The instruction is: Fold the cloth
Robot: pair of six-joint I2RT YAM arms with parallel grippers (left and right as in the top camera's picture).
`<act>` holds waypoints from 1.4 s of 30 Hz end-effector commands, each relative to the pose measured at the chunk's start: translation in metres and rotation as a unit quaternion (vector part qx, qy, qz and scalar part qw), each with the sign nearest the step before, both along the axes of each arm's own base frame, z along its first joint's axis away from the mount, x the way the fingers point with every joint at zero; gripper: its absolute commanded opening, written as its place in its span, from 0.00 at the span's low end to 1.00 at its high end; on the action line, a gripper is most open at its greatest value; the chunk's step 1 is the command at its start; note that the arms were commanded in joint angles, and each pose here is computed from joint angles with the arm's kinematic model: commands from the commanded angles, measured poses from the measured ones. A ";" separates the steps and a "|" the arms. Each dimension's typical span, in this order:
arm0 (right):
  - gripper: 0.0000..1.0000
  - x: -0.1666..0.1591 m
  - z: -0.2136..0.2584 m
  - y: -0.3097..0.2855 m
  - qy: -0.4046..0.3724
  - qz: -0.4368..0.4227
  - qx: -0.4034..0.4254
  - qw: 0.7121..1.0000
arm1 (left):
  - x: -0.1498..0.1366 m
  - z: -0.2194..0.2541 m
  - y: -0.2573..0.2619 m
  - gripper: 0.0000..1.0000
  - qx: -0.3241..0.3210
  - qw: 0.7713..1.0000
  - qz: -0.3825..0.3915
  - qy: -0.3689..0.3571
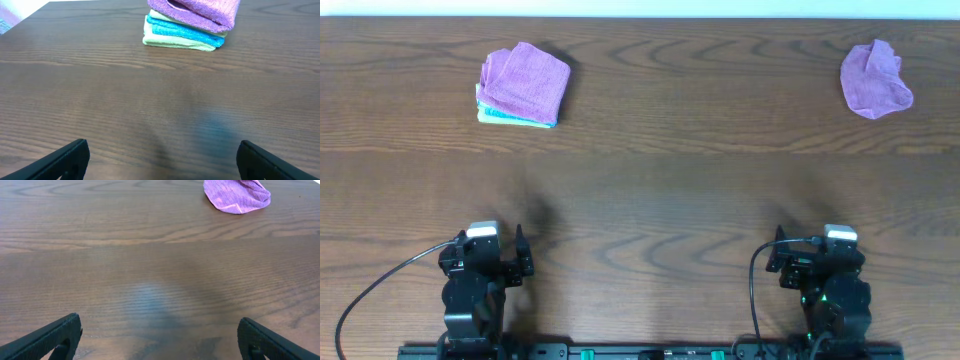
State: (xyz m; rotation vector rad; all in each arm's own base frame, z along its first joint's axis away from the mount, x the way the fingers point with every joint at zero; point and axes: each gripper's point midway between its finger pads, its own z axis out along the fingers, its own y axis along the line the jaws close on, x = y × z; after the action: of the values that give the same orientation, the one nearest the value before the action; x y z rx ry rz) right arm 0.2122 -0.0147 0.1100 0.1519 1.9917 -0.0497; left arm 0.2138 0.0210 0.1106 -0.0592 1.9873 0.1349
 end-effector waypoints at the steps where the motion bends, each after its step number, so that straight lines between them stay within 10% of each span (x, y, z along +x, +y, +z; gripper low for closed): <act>1: 0.99 0.000 -0.002 -0.001 0.001 0.001 -0.004 1.000 | -0.002 -0.008 0.004 0.95 0.013 1.000 0.007 0.011; 17: 0.99 0.021 0.104 -0.030 0.097 -0.097 0.053 0.989 | -0.002 -0.008 0.004 0.95 0.013 1.000 0.007 0.011; 28: 0.99 0.149 0.170 -0.085 0.165 -0.147 0.047 0.974 | -0.002 -0.008 0.004 0.95 0.013 1.000 0.007 0.011; 42: 0.99 0.281 0.111 -0.153 0.223 -0.174 0.051 0.958 | -0.002 -0.008 0.004 0.95 0.013 1.000 0.007 0.011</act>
State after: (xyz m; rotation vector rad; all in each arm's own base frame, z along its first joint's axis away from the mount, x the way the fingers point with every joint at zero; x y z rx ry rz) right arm 0.4849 -0.1610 0.2230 0.6147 2.4006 -0.2205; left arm 0.2136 0.0229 0.1109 -0.0660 1.9857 0.1461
